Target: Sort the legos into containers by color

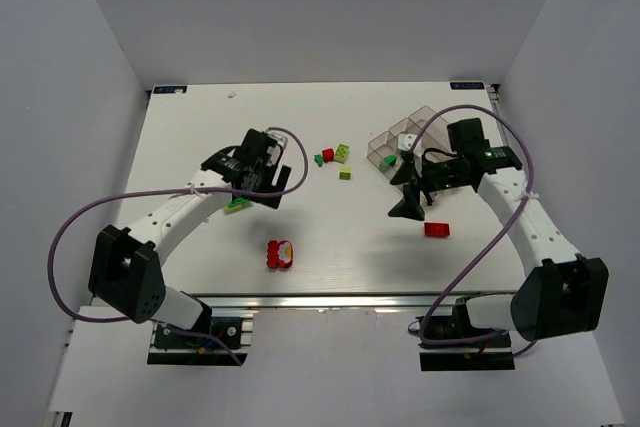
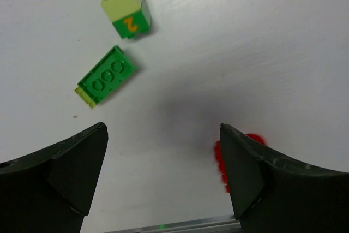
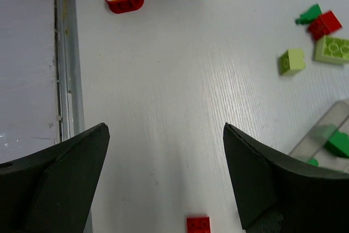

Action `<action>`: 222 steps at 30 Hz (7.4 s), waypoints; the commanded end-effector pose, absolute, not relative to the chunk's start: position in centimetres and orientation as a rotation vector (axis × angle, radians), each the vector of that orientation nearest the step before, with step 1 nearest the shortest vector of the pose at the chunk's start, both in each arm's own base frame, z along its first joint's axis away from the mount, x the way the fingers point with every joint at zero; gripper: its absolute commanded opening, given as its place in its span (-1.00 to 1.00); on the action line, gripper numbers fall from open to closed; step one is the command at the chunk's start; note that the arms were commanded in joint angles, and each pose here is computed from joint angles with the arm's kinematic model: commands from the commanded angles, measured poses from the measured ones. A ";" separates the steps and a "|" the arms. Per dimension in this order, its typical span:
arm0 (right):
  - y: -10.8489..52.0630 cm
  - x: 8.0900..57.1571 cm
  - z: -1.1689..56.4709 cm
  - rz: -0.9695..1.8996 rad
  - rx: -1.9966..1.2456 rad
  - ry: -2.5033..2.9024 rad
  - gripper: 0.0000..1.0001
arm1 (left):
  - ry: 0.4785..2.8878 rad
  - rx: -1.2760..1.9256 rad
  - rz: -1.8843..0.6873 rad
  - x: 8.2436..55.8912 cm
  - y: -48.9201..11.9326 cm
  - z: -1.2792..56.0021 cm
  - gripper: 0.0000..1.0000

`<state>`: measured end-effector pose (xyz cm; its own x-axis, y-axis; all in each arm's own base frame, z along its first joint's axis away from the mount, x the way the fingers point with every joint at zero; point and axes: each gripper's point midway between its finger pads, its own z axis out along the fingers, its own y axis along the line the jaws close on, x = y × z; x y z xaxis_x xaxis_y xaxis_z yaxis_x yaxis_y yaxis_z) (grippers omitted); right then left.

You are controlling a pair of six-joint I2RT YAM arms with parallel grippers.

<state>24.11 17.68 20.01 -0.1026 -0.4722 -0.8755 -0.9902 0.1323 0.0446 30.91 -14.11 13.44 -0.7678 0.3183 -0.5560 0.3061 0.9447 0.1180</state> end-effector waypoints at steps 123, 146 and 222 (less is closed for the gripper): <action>36.7 27.7 29.6 1.594 -0.996 1.818 0.41 | 1.692 0.034 -1.406 32.4 -25.1 31.4 -1.00; 34.8 25.8 31.7 1.757 -1.171 1.601 -1.00 | 1.693 0.048 -1.389 32.0 -24.9 31.2 -1.00; 8.2 39.1 20.0 0.566 -0.690 1.944 0.79 | 2.011 0.144 -1.204 47.0 -50.6 13.3 0.10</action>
<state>39.52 7.29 19.39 -0.4193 -0.2314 -0.8779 -0.6251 0.7748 0.0944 46.62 -50.56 11.40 -0.7237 -0.2733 -0.6337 0.4337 0.5342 -0.7256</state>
